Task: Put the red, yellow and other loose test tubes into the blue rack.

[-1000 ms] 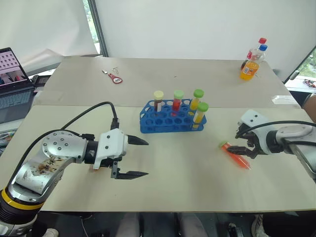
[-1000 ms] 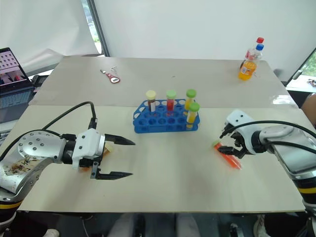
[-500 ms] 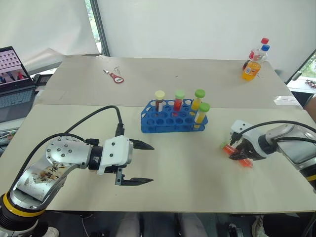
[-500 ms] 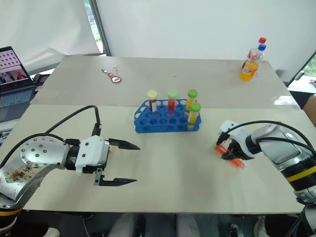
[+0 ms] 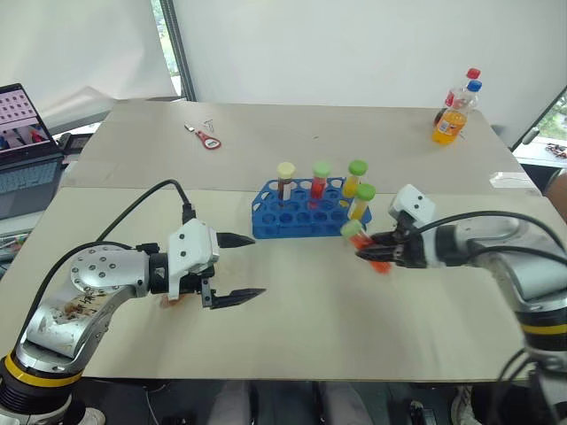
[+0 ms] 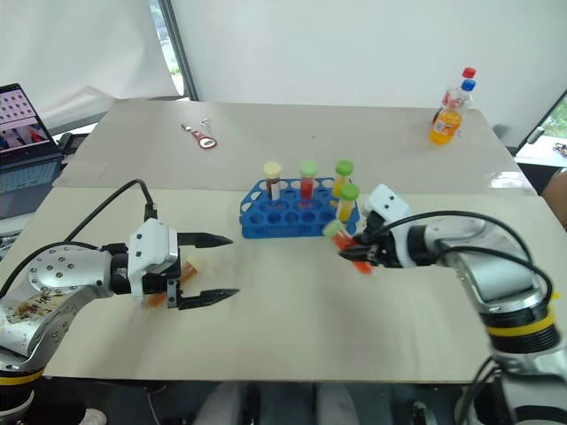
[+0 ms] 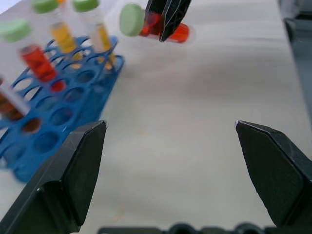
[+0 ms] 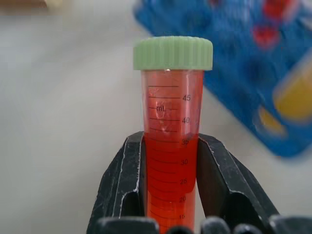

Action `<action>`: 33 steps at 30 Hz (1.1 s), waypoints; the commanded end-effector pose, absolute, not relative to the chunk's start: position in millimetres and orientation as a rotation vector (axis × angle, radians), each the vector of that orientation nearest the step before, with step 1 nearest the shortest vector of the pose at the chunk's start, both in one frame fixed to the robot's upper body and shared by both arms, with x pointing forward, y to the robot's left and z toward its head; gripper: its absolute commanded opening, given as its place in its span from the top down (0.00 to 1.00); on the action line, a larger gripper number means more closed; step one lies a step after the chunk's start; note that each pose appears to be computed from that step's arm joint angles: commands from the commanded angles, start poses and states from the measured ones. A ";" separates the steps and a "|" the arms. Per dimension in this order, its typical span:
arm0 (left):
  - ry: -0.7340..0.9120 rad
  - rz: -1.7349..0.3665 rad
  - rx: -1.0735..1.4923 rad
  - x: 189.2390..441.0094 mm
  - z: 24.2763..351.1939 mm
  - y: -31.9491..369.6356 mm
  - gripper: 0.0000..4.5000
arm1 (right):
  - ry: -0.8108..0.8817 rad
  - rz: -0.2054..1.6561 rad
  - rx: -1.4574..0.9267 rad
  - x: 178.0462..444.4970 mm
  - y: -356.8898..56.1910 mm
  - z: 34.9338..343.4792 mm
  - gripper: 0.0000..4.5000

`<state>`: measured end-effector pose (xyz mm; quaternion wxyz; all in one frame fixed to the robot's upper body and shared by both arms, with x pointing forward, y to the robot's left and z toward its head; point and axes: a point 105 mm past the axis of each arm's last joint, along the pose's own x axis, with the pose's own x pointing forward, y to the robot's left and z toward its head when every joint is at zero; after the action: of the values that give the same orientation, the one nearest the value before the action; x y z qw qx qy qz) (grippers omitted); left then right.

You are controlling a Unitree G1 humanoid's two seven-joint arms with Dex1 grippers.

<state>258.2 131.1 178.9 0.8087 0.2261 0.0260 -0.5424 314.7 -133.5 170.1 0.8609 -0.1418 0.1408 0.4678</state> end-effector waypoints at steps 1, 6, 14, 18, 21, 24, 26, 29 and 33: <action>-0.014 -1.059 0.489 271.6 191.2 139.0 0.00 | -0.026 0.842 -0.290 332.6 -121.7 206.8 0.77; -0.036 -1.103 0.423 267.7 199.8 132.1 0.00 | -0.245 0.683 -0.141 354.4 -99.0 217.1 0.77; -0.017 -1.137 0.433 263.0 200.7 132.7 0.00 | -0.297 0.585 -0.128 370.6 -86.3 204.8 0.77; -0.020 -1.135 0.434 263.3 199.7 130.9 0.00 | -0.290 0.540 -0.110 377.4 -83.8 195.1 0.77; -0.017 -1.136 0.434 262.7 196.6 130.1 0.00 | -0.285 0.516 -0.123 380.2 -83.2 187.2 0.77; -0.018 -1.131 0.435 263.1 195.7 131.4 0.00 | -0.289 0.484 -0.116 382.6 -84.2 183.3 0.77; -0.023 -1.125 0.432 263.7 196.4 131.9 0.00 | -0.291 0.465 -0.107 384.9 -83.5 181.8 0.77; -0.032 -1.118 0.424 264.5 198.2 132.1 0.00 | -0.294 0.448 -0.092 387.6 -81.0 179.7 0.77; -0.046 -1.105 0.416 265.9 201.2 132.4 0.00 | -0.302 0.427 -0.081 388.6 -79.3 176.5 0.77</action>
<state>268.0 133.0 188.0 0.8296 0.1875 0.0073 -0.5258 388.5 -79.3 166.1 0.9664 -0.0411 -0.1253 0.2205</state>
